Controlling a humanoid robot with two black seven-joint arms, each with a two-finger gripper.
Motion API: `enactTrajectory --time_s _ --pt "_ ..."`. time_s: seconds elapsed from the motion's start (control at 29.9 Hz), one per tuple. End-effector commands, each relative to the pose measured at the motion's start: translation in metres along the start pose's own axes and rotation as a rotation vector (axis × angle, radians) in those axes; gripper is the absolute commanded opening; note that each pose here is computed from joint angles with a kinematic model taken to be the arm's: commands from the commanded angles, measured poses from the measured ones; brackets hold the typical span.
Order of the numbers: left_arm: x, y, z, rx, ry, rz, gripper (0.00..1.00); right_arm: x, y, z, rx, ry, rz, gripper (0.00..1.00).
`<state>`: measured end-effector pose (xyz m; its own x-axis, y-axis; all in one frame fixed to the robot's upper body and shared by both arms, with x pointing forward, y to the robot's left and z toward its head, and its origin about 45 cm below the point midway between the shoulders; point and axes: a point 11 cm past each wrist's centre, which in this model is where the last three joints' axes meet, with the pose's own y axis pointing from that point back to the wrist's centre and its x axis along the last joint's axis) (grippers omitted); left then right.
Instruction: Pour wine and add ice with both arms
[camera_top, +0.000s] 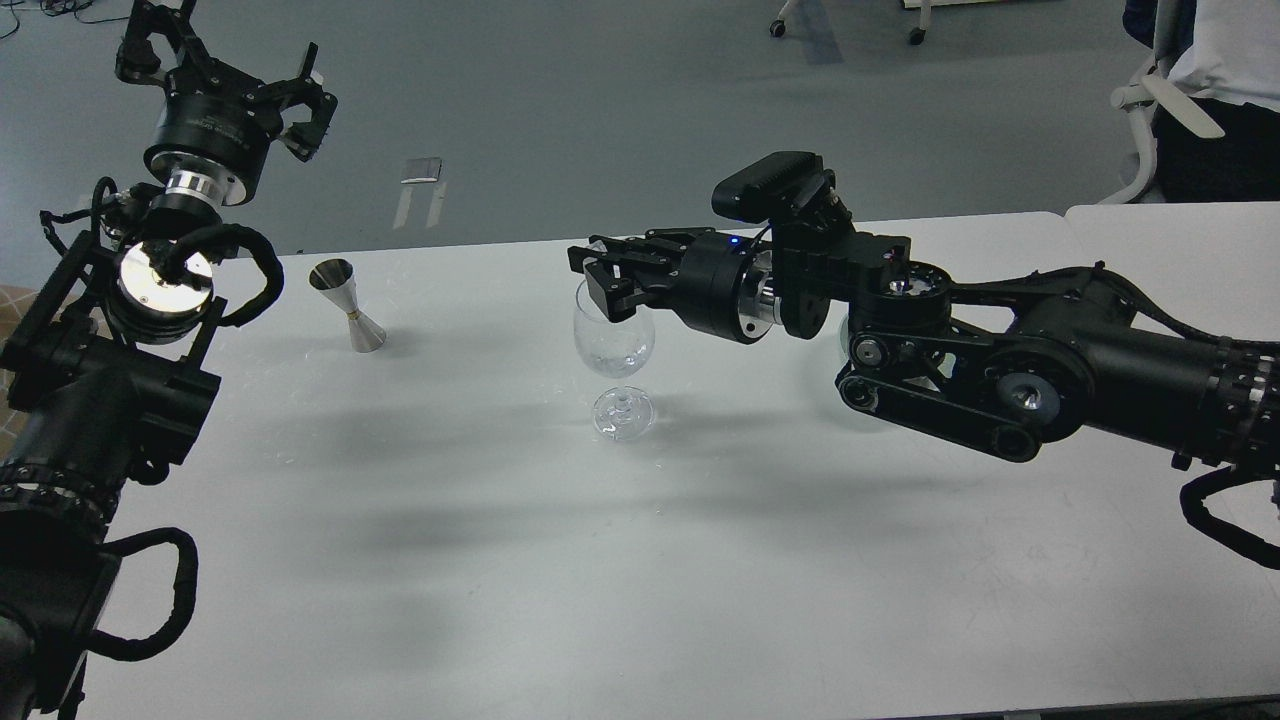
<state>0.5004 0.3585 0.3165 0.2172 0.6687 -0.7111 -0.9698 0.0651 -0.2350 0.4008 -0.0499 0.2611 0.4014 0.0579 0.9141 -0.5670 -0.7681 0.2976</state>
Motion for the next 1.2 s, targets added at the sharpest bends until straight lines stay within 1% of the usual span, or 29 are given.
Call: enactTrajectory --time_s 0.0,0.07,0.33,0.37,0.4,0.43,0.47,0.5,0.53,0.63,0.7,0.74,0.8,0.87,0.94,1.0,1.07,1.14,1.17 --pt "0.000 0.000 -0.001 0.001 0.002 -0.001 0.97 0.000 0.003 0.006 -0.011 0.000 0.002 0.32" --pt "0.000 0.000 -0.001 0.000 0.002 0.001 0.97 -0.001 0.004 0.006 -0.012 -0.004 0.000 0.35" --pt "0.000 0.000 0.001 -0.003 0.000 0.004 0.97 0.000 0.004 0.005 -0.007 -0.009 0.006 0.37" --pt "0.001 0.000 0.001 -0.005 0.000 0.005 0.97 0.003 0.004 0.005 -0.007 -0.014 0.015 0.43" --pt "0.001 0.000 0.001 -0.005 0.000 0.005 0.97 0.005 0.004 0.005 -0.006 -0.018 0.027 0.50" --pt "0.001 0.000 0.001 -0.005 0.000 0.007 0.97 0.016 0.003 0.003 -0.002 -0.033 0.060 0.74" --pt "0.001 0.000 0.001 -0.002 -0.002 0.014 0.97 0.032 0.003 0.001 0.003 -0.056 0.107 1.00" --pt "0.002 0.000 0.001 0.000 -0.003 0.019 0.97 0.040 0.004 0.001 0.005 -0.073 0.133 1.00" --pt "0.003 0.000 0.001 0.004 -0.006 0.027 0.97 0.057 0.006 0.002 0.008 -0.103 0.185 1.00" --pt "0.001 0.000 -0.001 0.016 -0.011 0.016 0.98 0.080 0.012 0.004 0.014 -0.173 0.282 1.00" --pt "0.001 0.000 -0.003 0.024 -0.016 0.013 0.98 0.095 0.010 -0.006 0.049 -0.238 0.352 1.00" --pt "0.001 0.000 -0.004 0.025 -0.018 0.012 0.98 0.111 0.008 -0.015 0.078 -0.287 0.409 1.00" --pt "0.001 0.000 -0.004 0.025 -0.019 0.012 0.98 0.125 0.011 -0.016 0.093 -0.340 0.470 1.00" --pt "0.003 0.001 -0.006 0.032 -0.019 0.024 0.98 0.142 0.021 -0.008 0.097 -0.417 0.553 1.00" --pt "0.001 0.000 -0.011 0.033 -0.024 0.020 0.97 0.168 0.036 0.001 0.110 -0.512 0.668 1.00" --pt "0.000 0.000 -0.012 0.038 -0.029 0.013 0.97 0.176 0.041 0.006 0.110 -0.555 0.708 1.00" --pt "-0.001 0.000 -0.010 0.041 -0.046 0.006 0.97 0.190 0.053 0.021 0.107 -0.642 0.775 1.00" --pt "-0.003 -0.001 -0.013 0.058 -0.065 -0.007 0.97 0.198 0.066 0.060 0.097 -0.881 0.851 1.00" --pt "-0.003 0.000 -0.014 0.058 -0.065 -0.011 0.97 0.198 0.067 0.069 0.100 -0.949 0.862 1.00"
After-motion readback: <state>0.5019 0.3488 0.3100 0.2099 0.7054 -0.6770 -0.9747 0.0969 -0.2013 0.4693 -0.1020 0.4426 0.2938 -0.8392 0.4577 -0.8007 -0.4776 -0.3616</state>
